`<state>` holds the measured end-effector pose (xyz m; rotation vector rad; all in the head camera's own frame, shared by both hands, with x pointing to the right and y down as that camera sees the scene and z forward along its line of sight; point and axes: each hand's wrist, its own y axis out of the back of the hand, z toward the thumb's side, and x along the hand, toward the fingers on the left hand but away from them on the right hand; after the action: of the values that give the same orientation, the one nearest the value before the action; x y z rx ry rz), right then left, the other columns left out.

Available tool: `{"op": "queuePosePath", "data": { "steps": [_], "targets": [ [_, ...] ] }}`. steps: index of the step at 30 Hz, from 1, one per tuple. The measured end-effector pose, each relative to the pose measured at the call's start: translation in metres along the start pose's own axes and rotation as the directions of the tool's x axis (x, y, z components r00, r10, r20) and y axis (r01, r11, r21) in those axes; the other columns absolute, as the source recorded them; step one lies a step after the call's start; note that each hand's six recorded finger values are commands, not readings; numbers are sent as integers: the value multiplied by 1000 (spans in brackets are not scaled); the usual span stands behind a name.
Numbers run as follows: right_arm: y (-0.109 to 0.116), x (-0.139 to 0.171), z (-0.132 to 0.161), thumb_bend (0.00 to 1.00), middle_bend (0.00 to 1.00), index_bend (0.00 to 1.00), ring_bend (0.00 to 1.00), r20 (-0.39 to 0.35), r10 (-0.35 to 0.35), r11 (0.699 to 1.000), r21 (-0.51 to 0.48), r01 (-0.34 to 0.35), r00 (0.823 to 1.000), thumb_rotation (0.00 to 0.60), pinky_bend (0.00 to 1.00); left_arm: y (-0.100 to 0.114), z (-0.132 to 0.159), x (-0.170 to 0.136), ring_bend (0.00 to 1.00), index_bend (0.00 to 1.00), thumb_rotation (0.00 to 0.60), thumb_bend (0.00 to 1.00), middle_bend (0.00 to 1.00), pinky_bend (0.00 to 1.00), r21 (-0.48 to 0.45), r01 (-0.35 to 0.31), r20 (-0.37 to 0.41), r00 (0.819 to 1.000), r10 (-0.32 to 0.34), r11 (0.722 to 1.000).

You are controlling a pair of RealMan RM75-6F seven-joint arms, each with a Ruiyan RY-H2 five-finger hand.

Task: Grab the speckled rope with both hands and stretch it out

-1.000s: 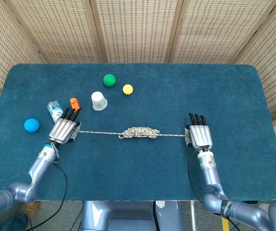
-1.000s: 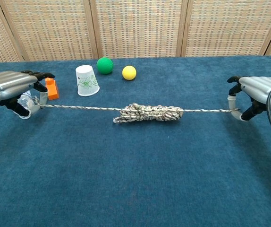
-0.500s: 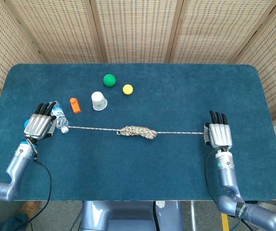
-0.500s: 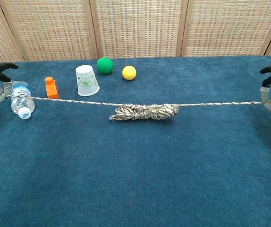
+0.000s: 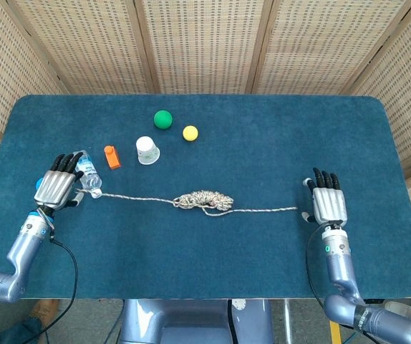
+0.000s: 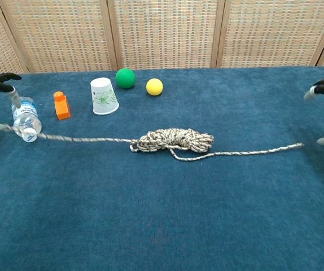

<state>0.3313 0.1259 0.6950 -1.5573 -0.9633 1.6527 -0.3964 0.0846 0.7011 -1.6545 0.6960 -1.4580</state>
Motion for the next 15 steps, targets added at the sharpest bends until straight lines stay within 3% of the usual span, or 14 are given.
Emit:
{"op": "queuePosePath", "data": {
  "steps": [8,15],
  "targets": [
    [43,16,13,0,0,0,0,-93,-135,981,-154,120,986,600,0,44,11,-28,0,0,600,0,0,0,-148,-152,-8,988,153,977],
    [70,57,12,0,0,0,0,-248,-254,966,-122,229,935,600,0,75,24,-81,0,0,600,0,0,0,-227,-237,-73,971,226,945]
  ]
}}
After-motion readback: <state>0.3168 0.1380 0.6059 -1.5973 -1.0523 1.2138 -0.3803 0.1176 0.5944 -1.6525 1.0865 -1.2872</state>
